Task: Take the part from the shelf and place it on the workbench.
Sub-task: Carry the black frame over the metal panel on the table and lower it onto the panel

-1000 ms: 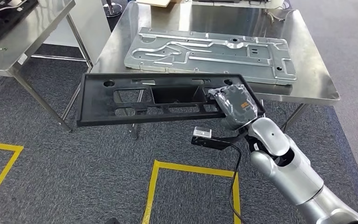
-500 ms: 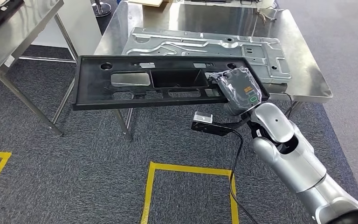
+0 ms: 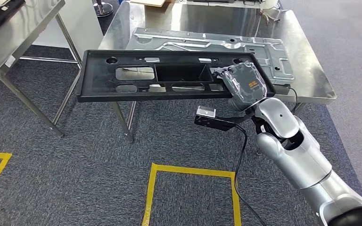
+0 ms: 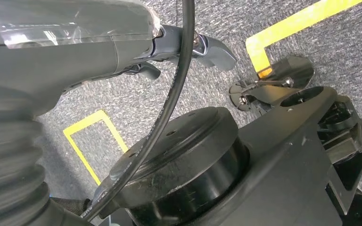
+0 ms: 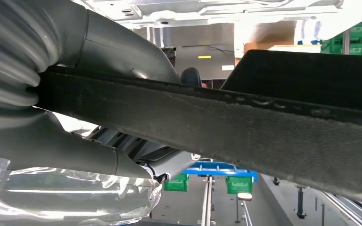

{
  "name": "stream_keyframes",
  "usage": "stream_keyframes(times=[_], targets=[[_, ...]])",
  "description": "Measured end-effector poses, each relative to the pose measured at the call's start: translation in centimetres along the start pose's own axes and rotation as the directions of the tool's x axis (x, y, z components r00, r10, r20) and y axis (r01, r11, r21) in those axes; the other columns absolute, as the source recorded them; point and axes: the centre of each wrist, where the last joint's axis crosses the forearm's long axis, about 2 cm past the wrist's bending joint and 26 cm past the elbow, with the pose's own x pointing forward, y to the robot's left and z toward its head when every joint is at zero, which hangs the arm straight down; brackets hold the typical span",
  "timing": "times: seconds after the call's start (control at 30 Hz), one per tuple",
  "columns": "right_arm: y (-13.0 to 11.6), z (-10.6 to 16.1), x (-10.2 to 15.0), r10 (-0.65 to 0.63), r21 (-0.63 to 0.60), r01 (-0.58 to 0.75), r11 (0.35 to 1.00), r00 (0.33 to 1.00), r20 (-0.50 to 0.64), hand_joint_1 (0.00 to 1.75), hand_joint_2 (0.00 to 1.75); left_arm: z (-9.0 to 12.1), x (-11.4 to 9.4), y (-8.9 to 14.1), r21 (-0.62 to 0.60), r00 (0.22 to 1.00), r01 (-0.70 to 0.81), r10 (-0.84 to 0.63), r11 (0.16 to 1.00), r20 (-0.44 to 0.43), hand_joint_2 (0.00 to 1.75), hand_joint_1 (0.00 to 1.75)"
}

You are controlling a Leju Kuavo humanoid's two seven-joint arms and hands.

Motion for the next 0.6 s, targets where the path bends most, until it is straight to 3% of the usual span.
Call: stream_keyframes(times=[0.6], targets=[[0.5,0.0,0.1,0.0,0.028,0.001,1.0,1.0,-0.005,1.75,1.75,-0.1,1.0,-0.1,-0.021,0.999,-0.046,0.047,0.999,0.011,1.75,0.0]])
